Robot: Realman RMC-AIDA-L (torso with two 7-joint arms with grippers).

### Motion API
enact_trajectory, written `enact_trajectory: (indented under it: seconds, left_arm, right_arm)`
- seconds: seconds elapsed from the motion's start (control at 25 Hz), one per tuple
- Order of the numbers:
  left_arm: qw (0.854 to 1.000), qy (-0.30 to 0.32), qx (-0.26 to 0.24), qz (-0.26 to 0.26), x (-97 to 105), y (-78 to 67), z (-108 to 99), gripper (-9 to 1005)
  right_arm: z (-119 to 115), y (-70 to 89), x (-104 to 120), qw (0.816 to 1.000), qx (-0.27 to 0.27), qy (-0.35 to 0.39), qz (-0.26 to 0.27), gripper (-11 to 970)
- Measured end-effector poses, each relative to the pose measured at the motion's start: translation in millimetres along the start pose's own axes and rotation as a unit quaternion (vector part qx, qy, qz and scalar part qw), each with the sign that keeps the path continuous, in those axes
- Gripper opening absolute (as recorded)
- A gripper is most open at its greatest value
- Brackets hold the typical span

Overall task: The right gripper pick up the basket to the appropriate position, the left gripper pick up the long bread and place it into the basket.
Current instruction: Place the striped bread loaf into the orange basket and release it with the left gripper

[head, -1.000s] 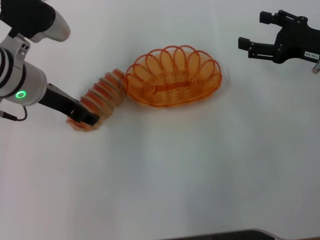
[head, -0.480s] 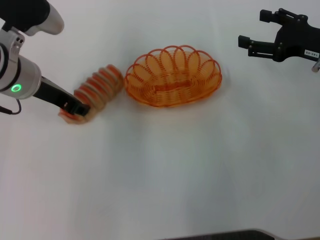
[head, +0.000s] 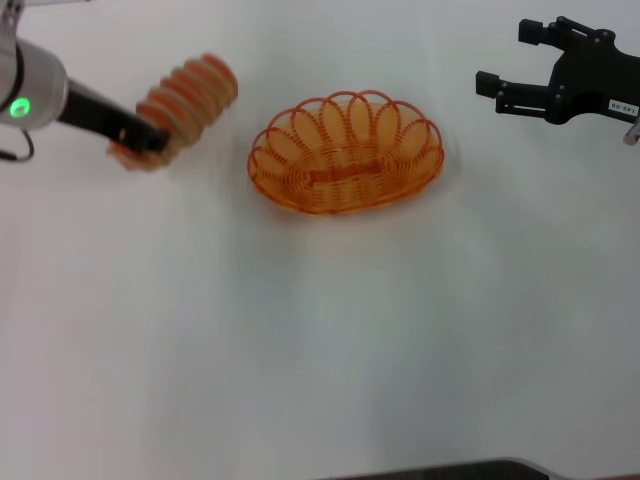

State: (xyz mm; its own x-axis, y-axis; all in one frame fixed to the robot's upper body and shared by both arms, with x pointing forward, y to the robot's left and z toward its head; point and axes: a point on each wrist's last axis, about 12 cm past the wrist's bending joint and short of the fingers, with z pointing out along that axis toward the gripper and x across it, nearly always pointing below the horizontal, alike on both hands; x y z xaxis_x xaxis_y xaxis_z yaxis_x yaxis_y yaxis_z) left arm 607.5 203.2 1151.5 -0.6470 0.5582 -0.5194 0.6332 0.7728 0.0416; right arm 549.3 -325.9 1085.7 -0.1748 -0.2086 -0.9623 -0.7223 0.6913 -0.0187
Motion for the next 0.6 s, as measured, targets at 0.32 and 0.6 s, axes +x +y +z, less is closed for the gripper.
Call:
enact_trajectory:
  seconds: [0.32,0.6]
  left_arm:
    - [0.993,-0.052,0.033,0.098,-30,-13.8,-27,390]
    - [0.97,-0.073,0.124,0.196,-46,-45.1,-38,326]
  right_arm:
    - [-3,-0.6,1,1.0,0.001,0.001,0.001,942]
    - [-12,-3.0,3,1.0,0.007,0.005,-0.002,942]
